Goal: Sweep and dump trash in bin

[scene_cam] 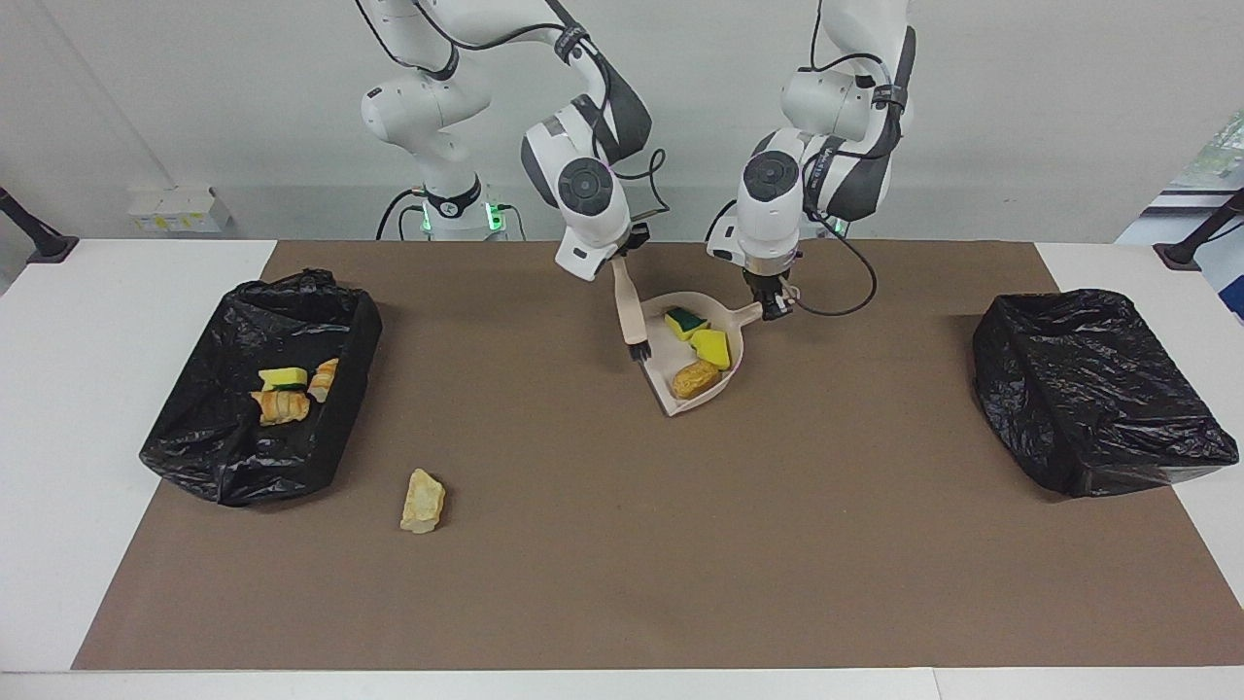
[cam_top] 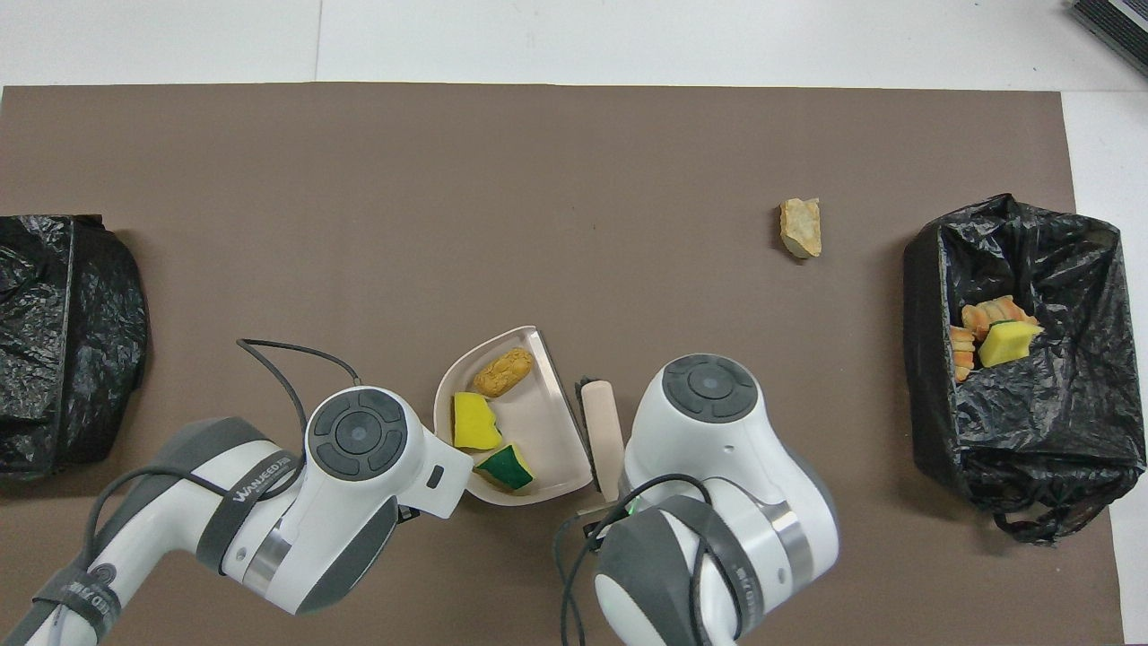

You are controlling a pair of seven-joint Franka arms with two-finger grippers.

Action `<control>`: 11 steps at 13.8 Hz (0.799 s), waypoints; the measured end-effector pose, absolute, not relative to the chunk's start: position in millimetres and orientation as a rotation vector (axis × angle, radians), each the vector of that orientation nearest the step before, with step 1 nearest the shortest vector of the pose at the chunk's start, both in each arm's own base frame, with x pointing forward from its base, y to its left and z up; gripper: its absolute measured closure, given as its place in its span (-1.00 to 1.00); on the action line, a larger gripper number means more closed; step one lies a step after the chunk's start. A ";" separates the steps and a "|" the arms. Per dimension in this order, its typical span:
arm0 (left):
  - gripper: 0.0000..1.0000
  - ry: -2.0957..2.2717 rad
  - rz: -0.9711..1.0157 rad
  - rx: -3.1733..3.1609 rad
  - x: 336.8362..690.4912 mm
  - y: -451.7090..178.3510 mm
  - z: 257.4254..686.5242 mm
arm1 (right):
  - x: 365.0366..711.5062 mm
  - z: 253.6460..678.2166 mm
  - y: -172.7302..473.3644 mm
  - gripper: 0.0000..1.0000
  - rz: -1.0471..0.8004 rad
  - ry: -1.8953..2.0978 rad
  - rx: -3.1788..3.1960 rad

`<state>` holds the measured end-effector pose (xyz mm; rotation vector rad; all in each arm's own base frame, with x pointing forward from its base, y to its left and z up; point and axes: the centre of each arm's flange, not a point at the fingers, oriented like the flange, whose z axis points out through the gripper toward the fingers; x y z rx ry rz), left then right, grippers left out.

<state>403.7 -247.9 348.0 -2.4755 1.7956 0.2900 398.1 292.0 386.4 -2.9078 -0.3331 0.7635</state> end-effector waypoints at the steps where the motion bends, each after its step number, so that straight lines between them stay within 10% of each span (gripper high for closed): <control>1: 0.37 1.785 0.269 -2.488 410.6 -247.1 348.5 | 405.8 392.8 272.5 0.49 0.757 -0.331 -2.944; 11: 0.37 1.724 0.374 -2.541 486.8 -275.3 370.6 | 525.7 385.2 108.9 0.49 0.688 -0.349 -3.270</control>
